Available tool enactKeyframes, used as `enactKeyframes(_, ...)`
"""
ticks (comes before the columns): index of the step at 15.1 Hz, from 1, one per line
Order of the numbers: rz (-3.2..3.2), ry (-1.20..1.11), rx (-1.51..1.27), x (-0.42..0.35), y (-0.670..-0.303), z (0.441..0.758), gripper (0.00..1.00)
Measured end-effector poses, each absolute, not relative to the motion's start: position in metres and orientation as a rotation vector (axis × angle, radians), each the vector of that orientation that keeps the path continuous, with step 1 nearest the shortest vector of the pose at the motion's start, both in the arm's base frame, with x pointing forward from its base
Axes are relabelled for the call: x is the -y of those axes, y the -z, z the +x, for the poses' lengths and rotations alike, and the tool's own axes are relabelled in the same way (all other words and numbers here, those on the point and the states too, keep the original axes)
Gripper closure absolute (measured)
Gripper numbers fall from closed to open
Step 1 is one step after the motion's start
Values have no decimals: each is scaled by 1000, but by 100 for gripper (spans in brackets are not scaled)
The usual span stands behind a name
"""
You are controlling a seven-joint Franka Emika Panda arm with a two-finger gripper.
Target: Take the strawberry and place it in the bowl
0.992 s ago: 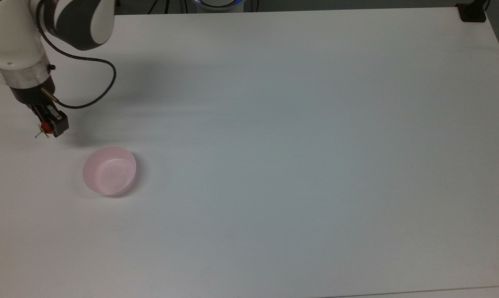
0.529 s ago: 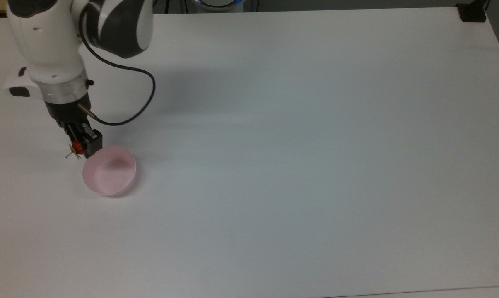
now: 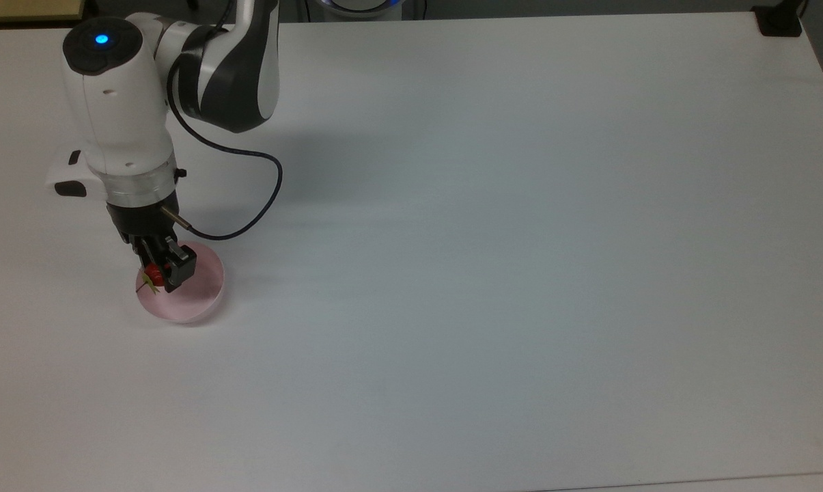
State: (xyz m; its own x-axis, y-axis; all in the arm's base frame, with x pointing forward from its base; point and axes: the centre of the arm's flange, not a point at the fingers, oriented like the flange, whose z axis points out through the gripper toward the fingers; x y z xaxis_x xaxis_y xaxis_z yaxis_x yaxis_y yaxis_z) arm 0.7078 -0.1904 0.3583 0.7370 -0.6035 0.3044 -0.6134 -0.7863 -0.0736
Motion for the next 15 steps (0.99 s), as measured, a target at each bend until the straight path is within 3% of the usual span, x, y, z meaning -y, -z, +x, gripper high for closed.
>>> enactKeyframes(1,2898,-492,1015,190,-357,708,48)
enactKeyframes(5,2910,-519,983,175,-367,714,7)
enactKeyframes(6,2914,-534,966,169,-373,716,1)
enactKeyframes(10,2962,-439,835,124,-417,710,0)
enactKeyframes(15,3033,-169,567,58,-488,669,0)
